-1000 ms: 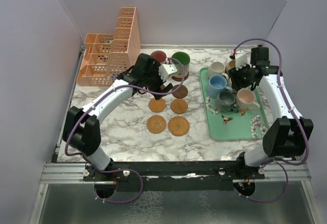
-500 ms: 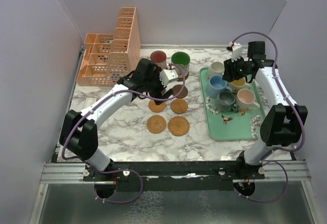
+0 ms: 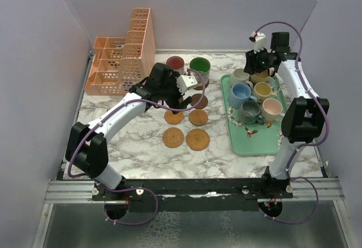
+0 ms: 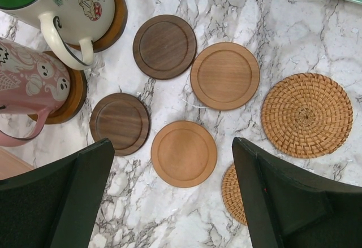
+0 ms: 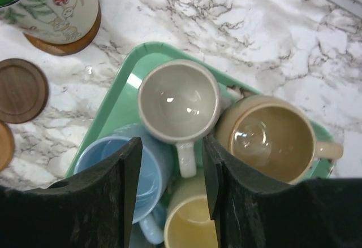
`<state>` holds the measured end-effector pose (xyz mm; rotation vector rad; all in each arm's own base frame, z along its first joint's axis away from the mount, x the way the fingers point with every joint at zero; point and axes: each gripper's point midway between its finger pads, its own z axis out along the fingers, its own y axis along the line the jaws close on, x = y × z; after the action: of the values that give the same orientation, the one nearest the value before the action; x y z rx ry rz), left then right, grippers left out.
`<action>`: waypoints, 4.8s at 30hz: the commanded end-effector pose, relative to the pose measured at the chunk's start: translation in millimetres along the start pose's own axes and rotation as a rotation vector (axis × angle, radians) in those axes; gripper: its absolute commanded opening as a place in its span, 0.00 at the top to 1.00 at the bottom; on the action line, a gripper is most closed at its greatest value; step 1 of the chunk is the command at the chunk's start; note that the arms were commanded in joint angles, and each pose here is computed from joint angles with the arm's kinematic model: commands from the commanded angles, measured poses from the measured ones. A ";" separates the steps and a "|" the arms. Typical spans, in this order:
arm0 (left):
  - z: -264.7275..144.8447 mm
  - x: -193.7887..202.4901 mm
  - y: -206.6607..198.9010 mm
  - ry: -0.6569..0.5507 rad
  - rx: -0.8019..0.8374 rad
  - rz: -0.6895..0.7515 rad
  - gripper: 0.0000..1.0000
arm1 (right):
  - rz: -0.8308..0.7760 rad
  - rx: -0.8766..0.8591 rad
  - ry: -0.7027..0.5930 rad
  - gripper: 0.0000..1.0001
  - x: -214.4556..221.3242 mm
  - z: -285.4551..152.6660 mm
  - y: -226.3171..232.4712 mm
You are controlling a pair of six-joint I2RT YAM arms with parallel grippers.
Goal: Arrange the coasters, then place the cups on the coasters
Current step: Pick up the cup from the tray, then place the cup at the center of the board.
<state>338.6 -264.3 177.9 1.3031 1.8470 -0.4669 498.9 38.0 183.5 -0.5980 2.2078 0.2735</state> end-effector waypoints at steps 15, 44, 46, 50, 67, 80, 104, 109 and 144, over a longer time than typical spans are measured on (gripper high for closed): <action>8.0 -9.1 3.3 -0.010 0.022 0.058 0.11 | -0.259 -0.069 0.135 0.44 17.2 71.1 -30.3; 19.6 -2.9 5.9 0.025 0.015 0.076 0.11 | -0.321 -0.035 0.220 0.88 20.2 108.0 -21.9; 20.3 -1.7 6.4 0.030 0.013 0.079 0.11 | -0.309 -0.030 0.209 0.92 15.7 105.6 -21.4; 20.7 -1.9 8.4 0.033 0.007 0.087 0.11 | -0.285 -0.003 0.181 0.99 1.6 97.6 -23.4; 19.3 -7.9 20.6 0.032 -0.046 0.104 0.10 | -0.189 0.139 0.041 0.99 -68.0 33.8 -27.7; 15.1 -27.3 38.1 0.002 -0.124 0.079 0.10 | -0.076 0.101 -0.044 0.99 -94.2 -12.8 4.0; 20.3 -56.5 30.2 -0.005 -0.284 -0.104 0.13 | 0.138 -0.148 0.003 0.99 -31.7 -7.5 143.5; 14.5 -37.0 28.7 0.040 -0.297 -0.074 0.13 | 0.101 -0.096 0.035 0.99 -8.7 0.6 152.4; 91.0 -25.2 -72.9 -0.004 0.078 -0.153 0.14 | 0.046 0.053 0.142 0.99 59.7 24.6 146.4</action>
<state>318.1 -356.7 126.8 1.2747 1.9641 -0.5342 394.2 148.4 96.6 -0.5752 2.4713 0.2043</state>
